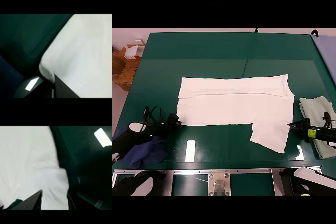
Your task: Fold the shirts.
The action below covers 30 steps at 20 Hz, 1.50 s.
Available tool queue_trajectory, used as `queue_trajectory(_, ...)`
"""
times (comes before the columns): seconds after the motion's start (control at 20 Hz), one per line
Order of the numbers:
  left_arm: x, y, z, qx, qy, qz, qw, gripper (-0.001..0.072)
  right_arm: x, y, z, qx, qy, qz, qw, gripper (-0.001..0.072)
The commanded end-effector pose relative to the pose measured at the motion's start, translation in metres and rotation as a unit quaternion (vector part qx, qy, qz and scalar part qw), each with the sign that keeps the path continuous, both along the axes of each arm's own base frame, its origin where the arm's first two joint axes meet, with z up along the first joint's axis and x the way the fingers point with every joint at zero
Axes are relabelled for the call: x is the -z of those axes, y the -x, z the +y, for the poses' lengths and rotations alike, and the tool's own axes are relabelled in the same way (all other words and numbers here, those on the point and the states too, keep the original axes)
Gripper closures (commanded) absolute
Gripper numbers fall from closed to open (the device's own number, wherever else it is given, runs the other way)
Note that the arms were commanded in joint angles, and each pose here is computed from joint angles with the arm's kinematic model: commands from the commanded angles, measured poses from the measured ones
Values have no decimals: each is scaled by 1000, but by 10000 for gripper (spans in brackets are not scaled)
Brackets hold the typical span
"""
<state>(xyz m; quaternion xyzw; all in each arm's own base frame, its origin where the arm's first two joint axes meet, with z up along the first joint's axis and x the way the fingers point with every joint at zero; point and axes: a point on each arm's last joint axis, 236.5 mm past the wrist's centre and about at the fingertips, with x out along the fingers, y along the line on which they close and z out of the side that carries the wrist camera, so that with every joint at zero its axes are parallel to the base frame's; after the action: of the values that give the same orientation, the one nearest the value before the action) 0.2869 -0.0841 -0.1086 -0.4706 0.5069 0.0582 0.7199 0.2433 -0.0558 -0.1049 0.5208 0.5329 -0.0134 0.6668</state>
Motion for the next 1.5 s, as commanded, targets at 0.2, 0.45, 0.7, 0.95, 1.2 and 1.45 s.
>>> queue_trajectory(0.2,-4,-1,-6,-8,22,3,1000,683,6,23,33,-72,-37,39,996,333)
queue_trajectory(0.45,-4,0,-8,-8,25,5,1000,683,9,31,35,-71,-41,62,995,464)
queue_trajectory(0.7,-8,3,-15,46,14,-10,999,684,-10,11,26,-59,-33,27,997,693)
queue_trajectory(0.95,-36,-6,-15,81,-7,-26,996,685,-31,12,3,-39,30,40,998,693)
queue_trajectory(1.2,-45,30,19,108,-81,57,989,685,-23,49,-17,-9,83,138,987,694)
queue_trajectory(1.45,-54,36,7,121,-57,60,989,685,-34,44,-13,-4,92,130,987,694)
